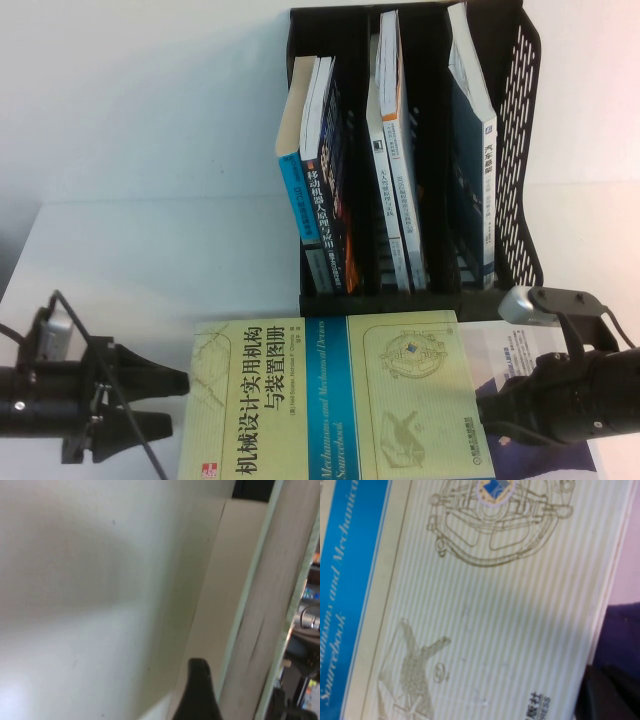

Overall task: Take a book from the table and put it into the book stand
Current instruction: Pick up the book with your left arm

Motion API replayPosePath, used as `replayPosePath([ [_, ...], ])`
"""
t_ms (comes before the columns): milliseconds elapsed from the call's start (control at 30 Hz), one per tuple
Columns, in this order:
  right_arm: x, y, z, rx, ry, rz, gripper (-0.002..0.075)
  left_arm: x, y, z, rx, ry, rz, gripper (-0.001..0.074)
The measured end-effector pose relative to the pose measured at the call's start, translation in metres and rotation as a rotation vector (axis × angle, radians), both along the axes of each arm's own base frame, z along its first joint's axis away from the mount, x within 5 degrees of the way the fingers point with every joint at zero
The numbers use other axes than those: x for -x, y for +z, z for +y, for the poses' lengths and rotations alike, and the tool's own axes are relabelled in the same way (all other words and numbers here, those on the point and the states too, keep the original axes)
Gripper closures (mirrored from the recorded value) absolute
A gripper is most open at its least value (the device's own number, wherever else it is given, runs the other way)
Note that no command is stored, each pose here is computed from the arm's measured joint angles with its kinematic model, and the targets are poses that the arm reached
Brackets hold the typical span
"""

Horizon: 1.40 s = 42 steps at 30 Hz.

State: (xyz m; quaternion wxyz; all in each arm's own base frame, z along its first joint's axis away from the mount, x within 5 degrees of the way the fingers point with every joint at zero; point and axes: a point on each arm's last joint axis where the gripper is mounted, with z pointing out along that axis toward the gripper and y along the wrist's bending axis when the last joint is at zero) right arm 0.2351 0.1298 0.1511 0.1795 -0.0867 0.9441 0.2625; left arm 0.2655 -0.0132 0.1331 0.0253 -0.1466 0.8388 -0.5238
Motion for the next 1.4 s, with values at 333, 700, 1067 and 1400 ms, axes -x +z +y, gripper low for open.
replayPosePath([
  [333,0.000,0.000,0.001,-0.001,0.003,0.001,0.0727,0.000,-0.018,-0.022,0.017,-0.090,0.019,0.0246],
  [700,0.000,-0.001,0.001,-0.009,0.001,0.012,0.0727,-0.004,-0.020,-0.035,0.027,-0.114,0.010,0.0294],
  [1067,-0.001,-0.005,0.002,-0.017,0.000,0.038,0.0727,-0.003,-0.020,-0.046,0.021,-0.151,-0.012,0.0370],
  [1400,-0.002,-0.005,0.003,-0.019,0.008,0.036,0.0727,-0.004,-0.019,-0.046,0.017,-0.164,-0.051,0.0398],
])
